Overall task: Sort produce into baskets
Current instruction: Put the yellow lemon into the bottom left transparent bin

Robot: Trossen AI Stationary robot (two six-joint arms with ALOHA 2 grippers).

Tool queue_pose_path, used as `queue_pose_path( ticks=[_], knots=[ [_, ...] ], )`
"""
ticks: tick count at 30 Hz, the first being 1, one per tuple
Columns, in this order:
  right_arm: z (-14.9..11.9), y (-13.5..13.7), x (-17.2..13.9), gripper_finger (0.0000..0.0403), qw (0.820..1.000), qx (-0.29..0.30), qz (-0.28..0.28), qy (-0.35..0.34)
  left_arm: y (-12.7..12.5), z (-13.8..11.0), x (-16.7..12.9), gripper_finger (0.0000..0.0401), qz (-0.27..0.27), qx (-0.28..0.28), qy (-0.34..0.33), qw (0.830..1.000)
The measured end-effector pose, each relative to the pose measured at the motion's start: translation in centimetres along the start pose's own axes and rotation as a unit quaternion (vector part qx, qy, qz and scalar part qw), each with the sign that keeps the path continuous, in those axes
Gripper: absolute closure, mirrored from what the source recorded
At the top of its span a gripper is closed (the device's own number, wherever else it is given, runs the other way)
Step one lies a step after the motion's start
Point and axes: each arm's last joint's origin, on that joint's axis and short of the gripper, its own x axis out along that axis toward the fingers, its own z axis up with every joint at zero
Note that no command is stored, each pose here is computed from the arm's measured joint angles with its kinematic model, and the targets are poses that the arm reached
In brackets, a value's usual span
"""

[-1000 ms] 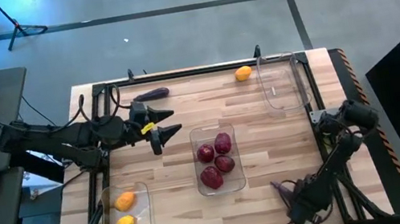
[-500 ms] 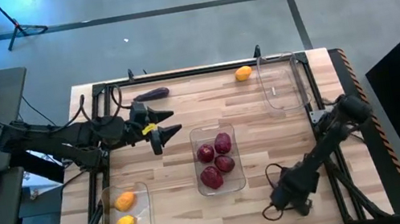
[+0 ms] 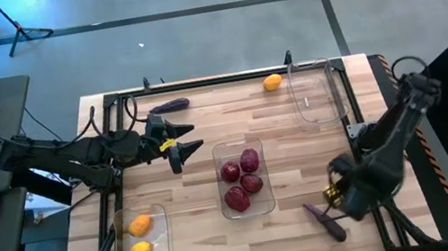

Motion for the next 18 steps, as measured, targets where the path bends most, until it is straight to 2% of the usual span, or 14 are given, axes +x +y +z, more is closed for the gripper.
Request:
queue_pose_path(
  ticks=[2, 5, 10, 14, 18],
  knots=[
    [-0.1, -0.9, 0.0, 0.0296, 0.999, 0.032, 0.03, -0.005, 0.0, 0.0, 0.0, 0.0086, 0.0, -0.006, 0.0, 1.0],
    [-0.3, -1.6, 1.7, 0.0225, 0.996, 0.063, 0.055, 0.015, 0.0, 0.0, 0.0, 0.0086, 0.0, -0.01, 0.0, 1.0],
    [0.4, -2.4, 5.0, 0.0115, 0.995, 0.08, 0.044, 0.038, 0.0, 0.0, 0.0, 0.0086, -0.004, -0.011, 0.002, 1.0],
    [1.1, -2.0, 5.9, 0.007, 0.996, 0.053, 0.059, 0.046, 0.0, 0.0, 0.0, 0.0086, -0.004, -0.011, 0.002, 1.0],
    [1.3, -1.4, 6.7, 0.006, 0.994, 0.034, 0.083, 0.058, 0.0, 0.0, 0.0, 0.0086, -0.004, -0.023, 0.002, 1.0]
  ],
)
